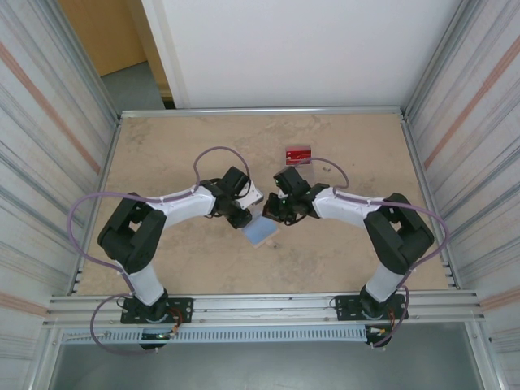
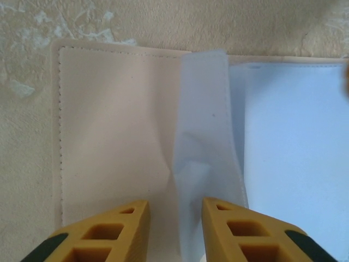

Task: Put the credit cards into the card holder

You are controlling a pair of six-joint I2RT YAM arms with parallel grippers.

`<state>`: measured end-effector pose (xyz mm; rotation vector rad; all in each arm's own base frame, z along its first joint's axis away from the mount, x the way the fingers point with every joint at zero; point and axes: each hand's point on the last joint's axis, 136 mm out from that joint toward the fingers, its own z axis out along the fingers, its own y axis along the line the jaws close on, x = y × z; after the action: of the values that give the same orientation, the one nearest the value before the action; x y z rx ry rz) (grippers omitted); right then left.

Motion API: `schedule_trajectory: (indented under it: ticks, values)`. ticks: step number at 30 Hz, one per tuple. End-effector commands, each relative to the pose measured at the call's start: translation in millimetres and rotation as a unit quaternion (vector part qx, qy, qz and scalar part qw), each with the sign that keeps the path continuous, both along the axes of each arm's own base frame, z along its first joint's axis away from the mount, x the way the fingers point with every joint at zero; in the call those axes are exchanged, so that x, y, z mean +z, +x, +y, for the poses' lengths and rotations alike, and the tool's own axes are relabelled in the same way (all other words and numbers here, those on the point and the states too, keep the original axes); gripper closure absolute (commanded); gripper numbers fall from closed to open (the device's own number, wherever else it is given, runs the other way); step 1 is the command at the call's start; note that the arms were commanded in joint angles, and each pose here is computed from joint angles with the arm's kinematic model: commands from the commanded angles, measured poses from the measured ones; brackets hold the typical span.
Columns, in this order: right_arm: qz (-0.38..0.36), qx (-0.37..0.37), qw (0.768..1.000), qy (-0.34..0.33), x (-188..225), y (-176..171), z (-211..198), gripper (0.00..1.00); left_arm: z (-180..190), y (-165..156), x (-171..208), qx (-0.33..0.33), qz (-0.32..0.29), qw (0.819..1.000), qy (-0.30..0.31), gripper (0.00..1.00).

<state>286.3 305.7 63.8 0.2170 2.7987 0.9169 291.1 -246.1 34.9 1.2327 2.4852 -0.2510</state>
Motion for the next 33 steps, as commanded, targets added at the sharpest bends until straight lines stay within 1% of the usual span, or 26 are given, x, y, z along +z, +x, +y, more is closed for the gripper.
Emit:
schedule_trajectory:
  ticks: [1, 8, 10, 13, 15, 20, 23, 27, 31, 33]
  values:
    - [0.018, -0.001, 1.0, 0.013, -5.5, 8.7, 10.0, 1.0, -0.9, 0.4, 15.5, 0.007, -0.003, 1.0, -0.018, 0.68]
    - [0.027, 0.008, 0.999, 0.03, -13.4, 20.2, 27.5, 1.0, -0.4, 1.6, 18.5, 0.009, -0.006, 1.0, -0.023, 0.62]
    - [0.029, 0.011, 0.999, 0.033, -14.6, 23.0, 31.6, 1.0, -0.3, 2.4, 25.0, 0.012, -0.009, 0.999, -0.028, 0.56]
    - [0.029, 0.013, 0.999, 0.038, -14.2, 27.0, 36.9, 1.0, 0.8, 7.1, 47.0, 0.014, -0.025, 0.999, -0.045, 0.52]
    - [0.031, 0.017, 0.999, 0.038, -16.4, 28.7, 41.5, 1.0, 3.5, 10.8, 66.3, 0.02, -0.035, 0.997, -0.065, 0.46]
    - [0.045, 0.029, 0.998, 0.03, -29.4, 29.1, 52.7, 1.0, 22.1, 20.6, 102.3, 0.051, -0.048, 0.991, -0.114, 0.4]
    - [0.05, 0.034, 0.998, 0.026, -37.0, 30.7, 58.5, 1.0, 35.1, 26.6, 114.1, 0.066, -0.062, 0.988, -0.126, 0.38]
    - [0.057, 0.05, 0.997, -0.001, -48.2, 27.7, 64.2, 1.0, 50.1, 32.9, 121.1, 0.078, -0.074, 0.986, -0.126, 0.36]
    - [0.061, 0.074, 0.995, -0.024, -56.3, 18.7, 70.0, 1.0, 59.2, 32.9, 125.3, 0.067, -0.085, 0.988, -0.108, 0.35]
    - [0.059, 0.099, 0.993, -0.033, -57.0, 11.8, 74.5, 1.0, 65.2, 32.1, 128.1, 0.066, -0.094, 0.988, -0.102, 0.36]
